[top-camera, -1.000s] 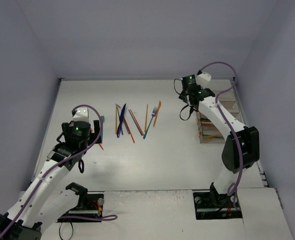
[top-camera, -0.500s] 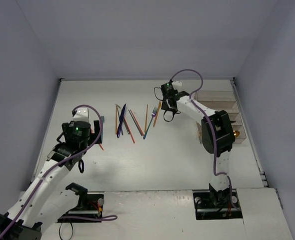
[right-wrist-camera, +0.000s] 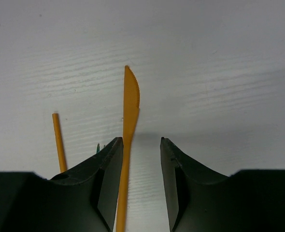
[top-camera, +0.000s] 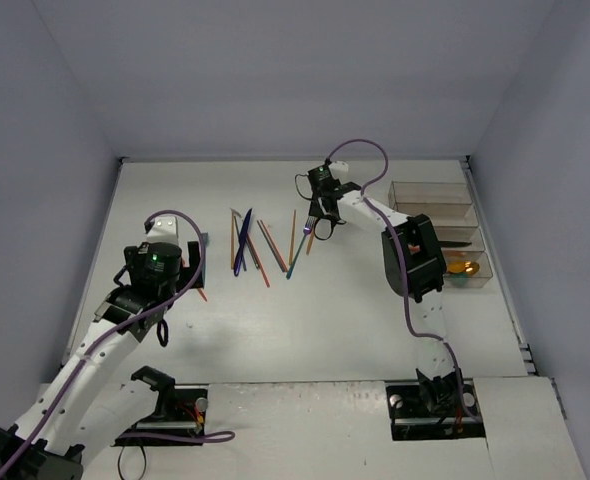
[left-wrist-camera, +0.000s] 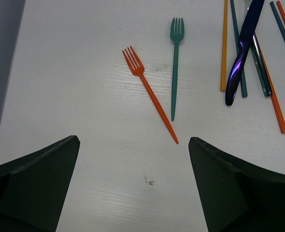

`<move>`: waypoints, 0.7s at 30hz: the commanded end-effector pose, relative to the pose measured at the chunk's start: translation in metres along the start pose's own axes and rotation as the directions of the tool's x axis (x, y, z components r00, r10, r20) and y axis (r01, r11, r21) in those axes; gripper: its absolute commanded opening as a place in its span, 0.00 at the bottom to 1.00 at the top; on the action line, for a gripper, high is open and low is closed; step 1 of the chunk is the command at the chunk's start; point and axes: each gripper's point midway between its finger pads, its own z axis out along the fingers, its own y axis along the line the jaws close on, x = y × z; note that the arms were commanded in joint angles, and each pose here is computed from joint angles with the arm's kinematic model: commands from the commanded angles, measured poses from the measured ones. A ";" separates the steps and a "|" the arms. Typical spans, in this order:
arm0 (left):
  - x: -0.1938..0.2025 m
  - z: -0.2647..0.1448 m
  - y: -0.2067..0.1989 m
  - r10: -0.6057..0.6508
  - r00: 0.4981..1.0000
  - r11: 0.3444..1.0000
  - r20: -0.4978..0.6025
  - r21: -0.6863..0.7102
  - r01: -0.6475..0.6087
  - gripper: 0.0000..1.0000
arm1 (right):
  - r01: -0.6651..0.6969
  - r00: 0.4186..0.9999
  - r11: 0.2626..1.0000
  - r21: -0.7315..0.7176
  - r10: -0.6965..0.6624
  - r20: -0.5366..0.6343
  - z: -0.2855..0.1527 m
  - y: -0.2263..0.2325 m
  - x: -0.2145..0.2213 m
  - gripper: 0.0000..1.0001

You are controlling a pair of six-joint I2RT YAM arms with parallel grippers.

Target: Sort the eating utensils into containers

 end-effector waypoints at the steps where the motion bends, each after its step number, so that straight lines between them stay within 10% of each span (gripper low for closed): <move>1: -0.022 -0.003 -0.002 -0.020 0.998 1.000 0.056 0.009 0.019 0.96 | -0.028 0.998 0.999 -0.031 0.030 0.057 0.000 0.012 -0.023 0.34; 21: -0.021 -0.002 -0.004 -0.017 0.999 1.000 0.051 0.016 0.016 0.96 | 0.037 0.999 0.996 -0.086 -0.040 -0.030 0.002 0.030 0.021 0.34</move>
